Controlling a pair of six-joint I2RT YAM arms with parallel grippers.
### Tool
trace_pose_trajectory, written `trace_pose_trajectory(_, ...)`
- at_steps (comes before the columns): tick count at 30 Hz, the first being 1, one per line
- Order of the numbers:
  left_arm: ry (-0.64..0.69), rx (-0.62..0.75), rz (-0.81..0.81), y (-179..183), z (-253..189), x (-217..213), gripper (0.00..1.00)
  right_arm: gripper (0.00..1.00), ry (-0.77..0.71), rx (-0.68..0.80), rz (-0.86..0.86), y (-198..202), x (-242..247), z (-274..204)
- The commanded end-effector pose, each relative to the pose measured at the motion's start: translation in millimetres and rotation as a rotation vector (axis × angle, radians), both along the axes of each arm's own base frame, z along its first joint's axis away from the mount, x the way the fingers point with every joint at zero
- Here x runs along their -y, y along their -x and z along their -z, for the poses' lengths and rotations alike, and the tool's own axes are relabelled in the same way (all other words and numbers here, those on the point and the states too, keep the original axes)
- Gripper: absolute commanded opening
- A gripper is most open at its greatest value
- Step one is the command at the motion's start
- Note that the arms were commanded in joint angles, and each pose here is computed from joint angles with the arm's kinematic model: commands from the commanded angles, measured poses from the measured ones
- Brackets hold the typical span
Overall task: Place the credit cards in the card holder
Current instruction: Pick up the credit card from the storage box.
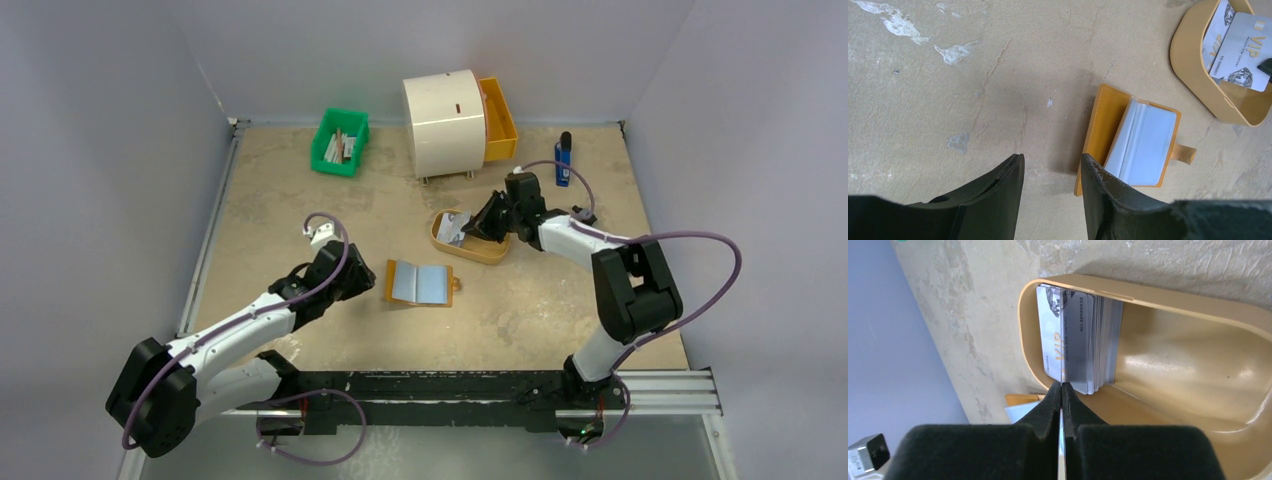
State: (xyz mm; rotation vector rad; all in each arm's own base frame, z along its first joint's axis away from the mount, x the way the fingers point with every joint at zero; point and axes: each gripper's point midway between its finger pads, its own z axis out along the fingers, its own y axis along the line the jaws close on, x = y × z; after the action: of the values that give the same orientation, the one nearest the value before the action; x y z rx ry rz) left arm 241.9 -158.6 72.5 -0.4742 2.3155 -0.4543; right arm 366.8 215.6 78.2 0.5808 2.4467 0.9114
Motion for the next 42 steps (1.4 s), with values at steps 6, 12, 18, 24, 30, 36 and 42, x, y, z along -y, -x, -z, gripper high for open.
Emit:
trace_pose_trajectory(6, 0.018, 0.034, -0.012, -7, -11, 3, 0.44, 0.0, -0.146, -0.073, 0.088, 3, -9, -50)
trace_pose_trajectory(12, 0.01, 0.05, -0.021, -10, -21, 2, 0.44, 0.0, -0.179, -0.124, 0.156, 9, -6, -70)
trace_pose_trajectory(18, 0.002, 0.065, -0.028, -11, -30, -2, 0.44, 0.0, -0.224, -0.133, 0.152, 20, -8, -82)
trace_pose_trajectory(24, 0.007, 0.086, -0.032, -9, -39, -5, 0.44, 0.0, -0.231, -0.033, 0.102, 20, -9, -99)
trace_pose_trajectory(30, 0.062, 0.125, 0.03, -8, -54, 7, 0.45, 0.0, -0.02, 0.265, -0.234, 51, -32, -134)
trace_pose_trajectory(36, 0.09, 0.124, 0.133, -6, -51, 25, 0.5, 0.0, 0.058, 0.323, -0.541, 121, -62, -86)
trace_pose_trajectory(42, 0.129, 0.095, 0.164, -11, -43, 42, 0.5, 0.0, -0.07, 0.34, -0.53, 130, -80, -60)
